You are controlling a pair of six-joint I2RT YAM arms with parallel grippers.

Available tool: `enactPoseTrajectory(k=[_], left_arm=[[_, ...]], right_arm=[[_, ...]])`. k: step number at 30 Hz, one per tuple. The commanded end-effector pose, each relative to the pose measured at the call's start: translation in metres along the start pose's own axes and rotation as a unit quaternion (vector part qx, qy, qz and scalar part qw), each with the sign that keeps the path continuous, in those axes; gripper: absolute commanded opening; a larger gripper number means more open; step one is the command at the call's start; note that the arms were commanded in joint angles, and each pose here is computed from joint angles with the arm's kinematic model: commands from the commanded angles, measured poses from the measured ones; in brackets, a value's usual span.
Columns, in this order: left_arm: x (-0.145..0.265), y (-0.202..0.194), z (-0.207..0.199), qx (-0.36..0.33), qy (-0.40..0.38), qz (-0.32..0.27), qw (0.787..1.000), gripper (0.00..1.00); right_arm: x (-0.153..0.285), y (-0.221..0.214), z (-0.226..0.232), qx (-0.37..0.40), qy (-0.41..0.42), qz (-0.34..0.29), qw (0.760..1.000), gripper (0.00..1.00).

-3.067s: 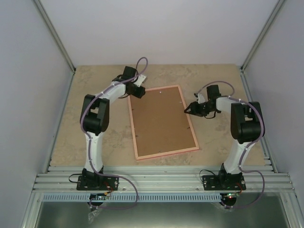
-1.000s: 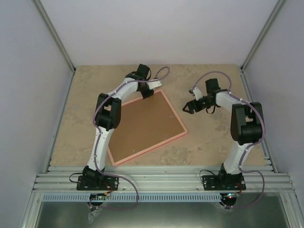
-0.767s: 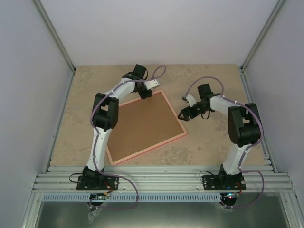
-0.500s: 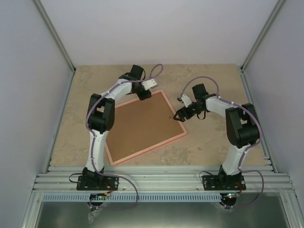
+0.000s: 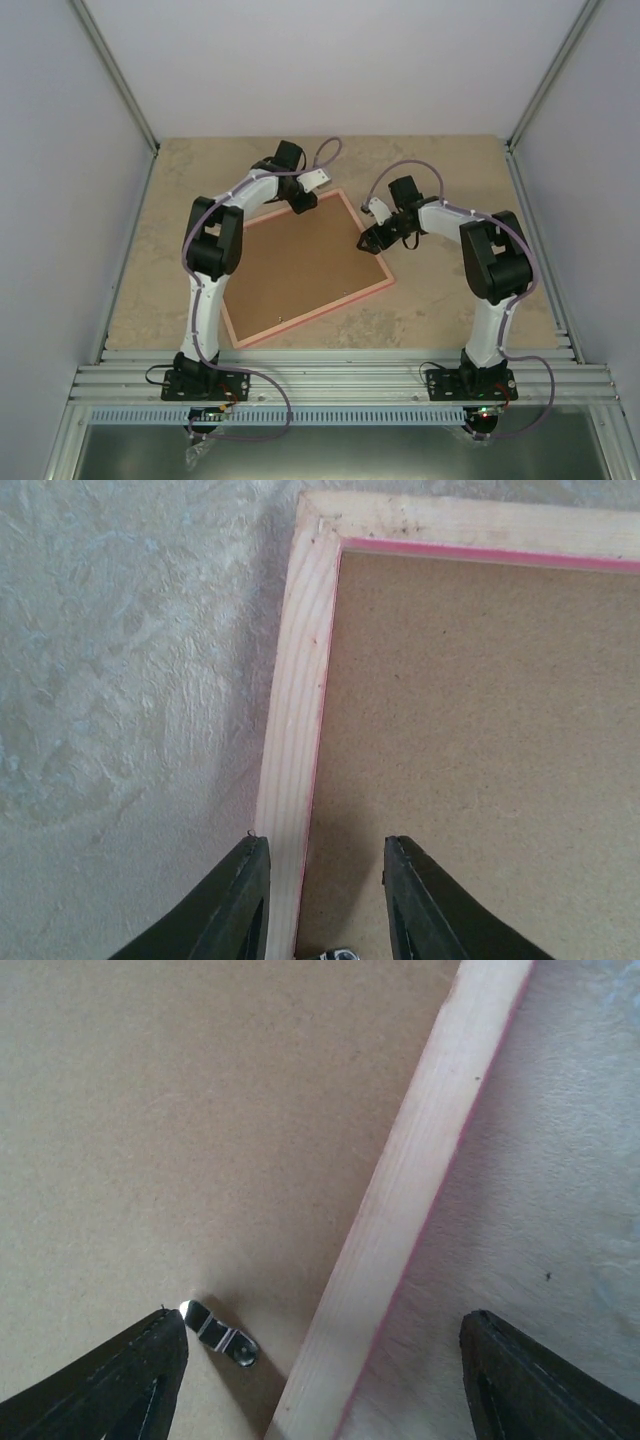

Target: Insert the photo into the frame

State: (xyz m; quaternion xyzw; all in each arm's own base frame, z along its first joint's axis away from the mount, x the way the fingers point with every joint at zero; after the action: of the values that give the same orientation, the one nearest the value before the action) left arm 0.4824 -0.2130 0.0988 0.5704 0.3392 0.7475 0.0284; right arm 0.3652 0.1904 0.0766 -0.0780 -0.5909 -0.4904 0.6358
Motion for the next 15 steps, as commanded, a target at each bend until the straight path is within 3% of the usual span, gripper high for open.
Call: enactPoseTrajectory(k=[1,6,15], left_arm=[[-0.012,-0.010,-0.002,0.007,-0.005,0.012,1.000,0.34],[-0.012,-0.014,-0.004,0.001,-0.007,0.017,1.000,0.31],[-0.015,-0.018,-0.007,0.004,-0.011,0.020,1.000,0.30]], right_arm=[[-0.016,-0.014,-0.013,-0.022,-0.033,0.035,0.999,0.73],[-0.021,-0.021,-0.020,-0.036,-0.061,0.052,0.996,0.62],[-0.017,-0.027,-0.017,-0.001,-0.063,0.062,0.996,0.68]])
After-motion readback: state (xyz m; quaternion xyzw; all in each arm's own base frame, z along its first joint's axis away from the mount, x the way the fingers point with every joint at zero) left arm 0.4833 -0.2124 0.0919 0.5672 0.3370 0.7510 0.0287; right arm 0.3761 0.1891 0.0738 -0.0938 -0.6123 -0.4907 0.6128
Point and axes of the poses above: each gripper's point midway between its finger pads, its own x axis back along the fingers, its own z axis along the line the jaws close on, y = z × x, the point moved 6 cm from there along x, back along the fingers, and after that the axes turned 3 degrees about -x, right-handed, at the moved point
